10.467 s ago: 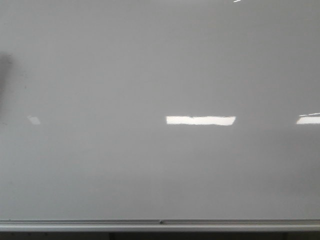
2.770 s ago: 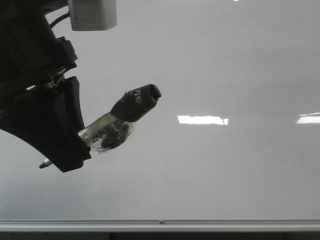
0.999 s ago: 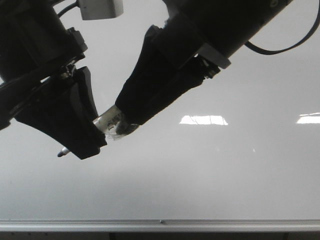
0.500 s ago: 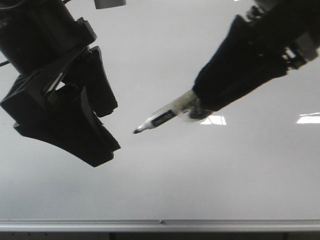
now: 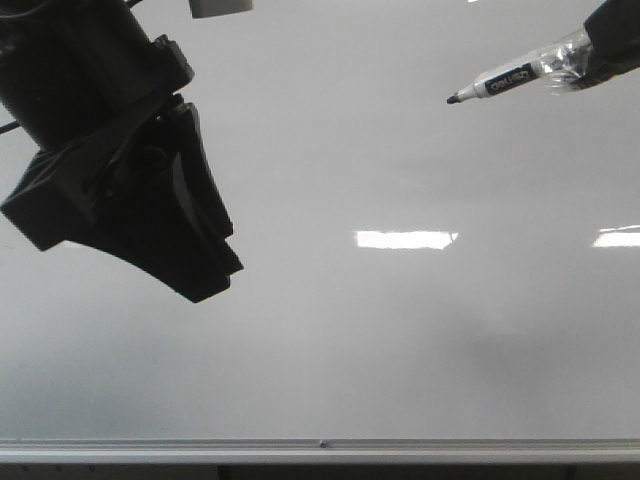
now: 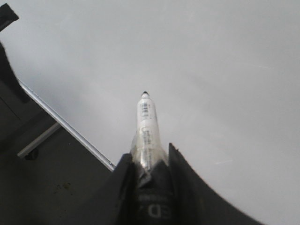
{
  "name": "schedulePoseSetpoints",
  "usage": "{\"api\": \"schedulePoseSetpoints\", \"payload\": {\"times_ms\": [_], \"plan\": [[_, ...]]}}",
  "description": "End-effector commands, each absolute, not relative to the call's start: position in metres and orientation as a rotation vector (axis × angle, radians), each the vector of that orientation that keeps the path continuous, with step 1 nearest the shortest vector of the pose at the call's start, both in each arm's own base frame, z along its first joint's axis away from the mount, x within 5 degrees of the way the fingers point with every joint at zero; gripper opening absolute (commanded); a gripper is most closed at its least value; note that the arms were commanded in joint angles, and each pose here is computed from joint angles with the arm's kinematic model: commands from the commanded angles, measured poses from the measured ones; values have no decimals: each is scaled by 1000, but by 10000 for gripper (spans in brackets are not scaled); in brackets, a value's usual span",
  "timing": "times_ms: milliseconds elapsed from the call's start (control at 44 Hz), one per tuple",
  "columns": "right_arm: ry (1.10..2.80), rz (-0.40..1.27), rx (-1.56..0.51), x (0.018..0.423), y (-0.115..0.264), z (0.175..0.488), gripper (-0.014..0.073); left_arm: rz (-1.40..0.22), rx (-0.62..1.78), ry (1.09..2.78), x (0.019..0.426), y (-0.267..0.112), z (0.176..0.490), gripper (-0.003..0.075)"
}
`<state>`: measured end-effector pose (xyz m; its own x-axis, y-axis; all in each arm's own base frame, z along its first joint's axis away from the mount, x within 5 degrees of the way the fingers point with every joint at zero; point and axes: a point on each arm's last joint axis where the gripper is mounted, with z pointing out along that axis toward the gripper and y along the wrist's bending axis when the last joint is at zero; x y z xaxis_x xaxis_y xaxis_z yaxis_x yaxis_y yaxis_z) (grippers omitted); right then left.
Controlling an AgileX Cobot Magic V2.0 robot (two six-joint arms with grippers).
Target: Write number 4 on whiteboard
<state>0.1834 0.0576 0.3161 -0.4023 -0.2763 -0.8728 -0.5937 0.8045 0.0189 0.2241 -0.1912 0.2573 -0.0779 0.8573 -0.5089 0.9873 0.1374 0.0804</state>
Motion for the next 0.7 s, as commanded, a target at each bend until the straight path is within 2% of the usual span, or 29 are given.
{"api": "schedulePoseSetpoints", "payload": {"times_ms": [0,68,204,341,681], "plan": [[1937,398,-564,185,55,331,-62,-414,1688,1928,223,-195,278,81],[1936,397,-563,185,55,331,-62,-414,1688,1928,223,-195,278,-23],[1931,394,-552,186,54,332,-62,-414,1688,1928,223,-195,278,-20],[1900,409,-446,194,53,338,-62,-413,1686,1927,223,-195,278,-20],[1882,369,-399,255,53,361,-62,-412,1685,1926,223,-195,278,-20]]}}
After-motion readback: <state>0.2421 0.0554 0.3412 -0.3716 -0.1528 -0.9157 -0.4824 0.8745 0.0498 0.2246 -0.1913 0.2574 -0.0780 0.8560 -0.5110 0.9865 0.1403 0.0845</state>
